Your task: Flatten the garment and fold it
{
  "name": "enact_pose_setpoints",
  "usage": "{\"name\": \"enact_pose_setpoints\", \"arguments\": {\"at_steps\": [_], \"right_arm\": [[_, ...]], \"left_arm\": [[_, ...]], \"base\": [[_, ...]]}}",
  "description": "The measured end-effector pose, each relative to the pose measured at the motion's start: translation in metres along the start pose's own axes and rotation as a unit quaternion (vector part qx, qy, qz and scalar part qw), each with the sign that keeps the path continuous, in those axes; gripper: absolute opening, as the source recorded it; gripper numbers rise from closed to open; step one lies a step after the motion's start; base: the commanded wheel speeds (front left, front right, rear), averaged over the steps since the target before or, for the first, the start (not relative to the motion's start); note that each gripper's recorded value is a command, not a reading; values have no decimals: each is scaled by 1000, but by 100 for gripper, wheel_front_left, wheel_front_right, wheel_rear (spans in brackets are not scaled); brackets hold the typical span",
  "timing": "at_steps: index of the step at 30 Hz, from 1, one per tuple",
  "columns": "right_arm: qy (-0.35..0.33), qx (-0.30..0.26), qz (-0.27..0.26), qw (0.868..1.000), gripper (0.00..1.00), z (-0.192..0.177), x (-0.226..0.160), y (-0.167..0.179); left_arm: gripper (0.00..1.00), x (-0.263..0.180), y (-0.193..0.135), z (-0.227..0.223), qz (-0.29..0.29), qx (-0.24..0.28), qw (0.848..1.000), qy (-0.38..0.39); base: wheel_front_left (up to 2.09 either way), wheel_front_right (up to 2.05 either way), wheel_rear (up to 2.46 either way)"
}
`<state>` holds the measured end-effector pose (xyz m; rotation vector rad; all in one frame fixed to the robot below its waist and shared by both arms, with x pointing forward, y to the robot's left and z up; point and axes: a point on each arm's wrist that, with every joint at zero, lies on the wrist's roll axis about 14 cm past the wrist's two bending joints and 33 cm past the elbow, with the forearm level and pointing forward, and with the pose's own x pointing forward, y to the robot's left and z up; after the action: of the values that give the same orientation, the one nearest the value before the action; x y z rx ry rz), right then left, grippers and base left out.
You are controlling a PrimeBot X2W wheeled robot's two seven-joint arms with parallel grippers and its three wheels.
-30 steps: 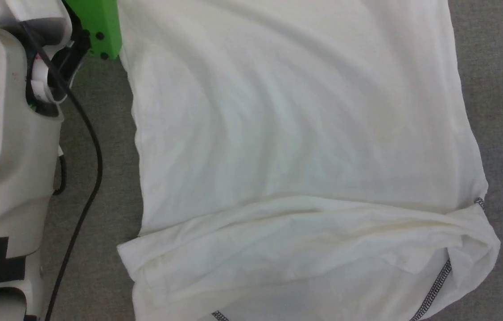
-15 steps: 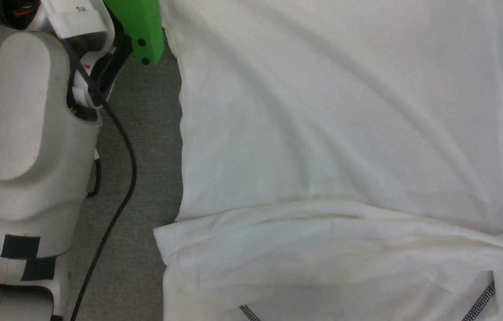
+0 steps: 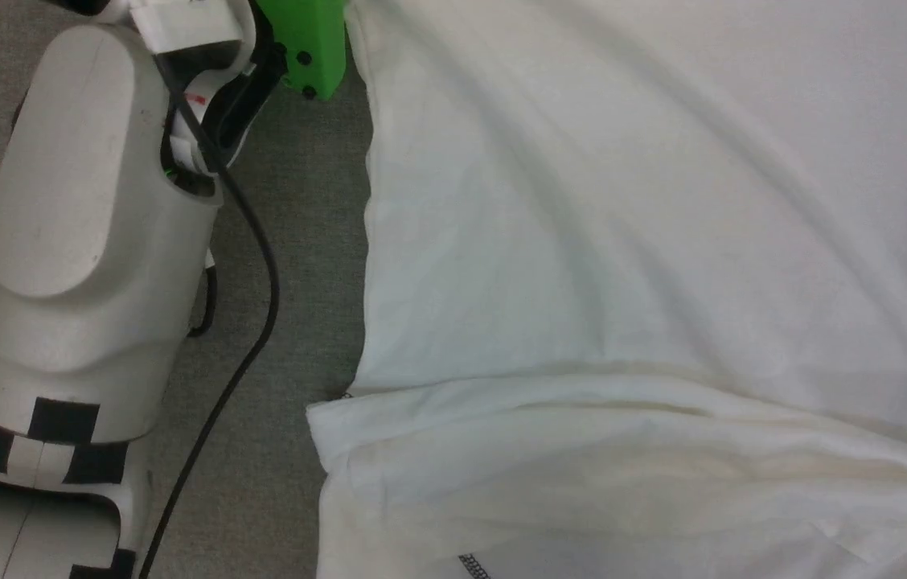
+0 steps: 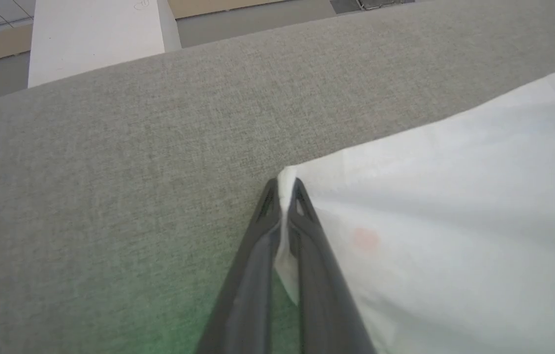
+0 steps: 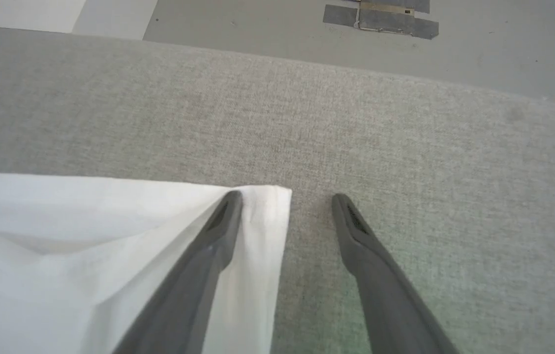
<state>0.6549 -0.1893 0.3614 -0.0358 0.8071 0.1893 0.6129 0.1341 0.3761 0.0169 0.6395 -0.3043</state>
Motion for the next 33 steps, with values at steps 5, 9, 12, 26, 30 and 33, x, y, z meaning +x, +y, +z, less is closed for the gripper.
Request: {"name": "enact_pose_setpoints", "arguments": {"at_steps": [5, 9, 12, 26, 30, 33], "right_arm": [[-12, 4, -10, 1000, 0, 7, 0, -5], [-45, 11, -20, 999, 0, 21, -9, -10], [-83, 16, -25, 996, 0, 38, -22, -15], [-232, 42, 10, 972, 0, 92, -108, -4], [-239, 50, 25, 969, 0, 74, -135, 3], [-242, 56, 35, 968, 0, 58, -157, 9]], "left_arm": [[0, 2, 2, 4, 2, -4, 1000, -16], [0, -2, 7, 17, 11, -10, 999, -49], [0, -8, 12, 34, 20, -9, 996, -82], [0, -81, 1, 131, 16, -13, 958, -287], [0, -115, -11, 126, 1, -11, 948, -318], [0, -144, -20, 114, -9, -16, 942, -335]], "base": [[0, 0, 0], [0, 0, 0], [0, 0, 0], [0, 0, 0], [0, 0, 0], [0, 0, 0]]}}
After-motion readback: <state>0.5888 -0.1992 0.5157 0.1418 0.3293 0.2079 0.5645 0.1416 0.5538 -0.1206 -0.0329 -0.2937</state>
